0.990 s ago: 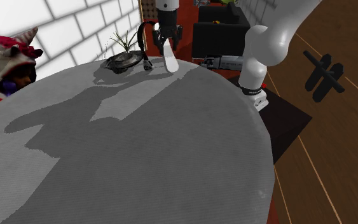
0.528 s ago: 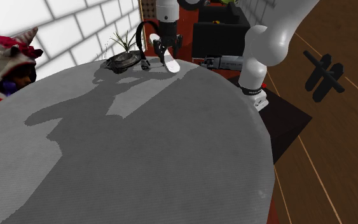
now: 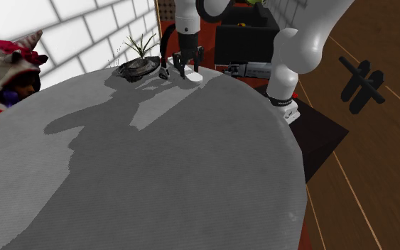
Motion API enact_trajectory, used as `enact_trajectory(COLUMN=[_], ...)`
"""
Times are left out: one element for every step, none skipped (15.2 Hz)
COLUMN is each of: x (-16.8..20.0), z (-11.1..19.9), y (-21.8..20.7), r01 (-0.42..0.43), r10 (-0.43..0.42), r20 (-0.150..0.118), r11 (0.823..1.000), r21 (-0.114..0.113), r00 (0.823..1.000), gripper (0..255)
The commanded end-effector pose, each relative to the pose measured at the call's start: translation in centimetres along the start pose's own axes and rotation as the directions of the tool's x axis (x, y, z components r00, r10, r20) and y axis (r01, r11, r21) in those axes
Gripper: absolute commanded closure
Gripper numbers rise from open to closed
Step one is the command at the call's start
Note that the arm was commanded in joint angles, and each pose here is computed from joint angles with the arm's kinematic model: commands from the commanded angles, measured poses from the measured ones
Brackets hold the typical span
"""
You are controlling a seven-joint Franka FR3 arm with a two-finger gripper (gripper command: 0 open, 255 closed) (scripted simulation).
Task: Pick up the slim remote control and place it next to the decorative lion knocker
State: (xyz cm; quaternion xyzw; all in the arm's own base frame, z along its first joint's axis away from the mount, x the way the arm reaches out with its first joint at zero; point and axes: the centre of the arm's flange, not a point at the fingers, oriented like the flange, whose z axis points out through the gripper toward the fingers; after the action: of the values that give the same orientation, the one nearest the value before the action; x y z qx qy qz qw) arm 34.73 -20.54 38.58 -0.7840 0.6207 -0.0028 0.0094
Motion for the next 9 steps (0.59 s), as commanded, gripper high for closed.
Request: enact_trajectory(x=[-0.05, -0.05, -0.05, -0.05, -0.04, -0.04, -0.04, -0.04, -0.04], z=[0.08, 0.08, 0.08, 0.08, 0.08, 0.08, 0.08, 0.08, 0.08], y=[0.01, 0.01, 0.01, 0.01, 0.01, 0.01, 0.01, 0.01, 0.01], r01=[0.000, 0.000, 0.000, 0.000, 0.000, 0.000, 0.000, 0.000, 0.000], r10=[0.000, 0.000, 0.000, 0.000, 0.000, 0.000, 0.000, 0.000, 0.000], r20=[0.001, 0.001, 0.001, 0.001, 0.001, 0.001, 0.001, 0.001, 0.001], r11=[1.000, 1.000, 1.000, 1.000, 1.000, 1.000, 1.000, 1.000, 1.000], r21=[-0.001, -0.001, -0.001, -0.001, -0.001, -0.001, -0.001, -0.001, -0.001], r00=[1.000, 1.000, 1.000, 1.000, 1.000, 1.000, 1.000, 1.000, 1.000], gripper=[255, 255, 255, 255, 0, 0, 0, 0, 0])
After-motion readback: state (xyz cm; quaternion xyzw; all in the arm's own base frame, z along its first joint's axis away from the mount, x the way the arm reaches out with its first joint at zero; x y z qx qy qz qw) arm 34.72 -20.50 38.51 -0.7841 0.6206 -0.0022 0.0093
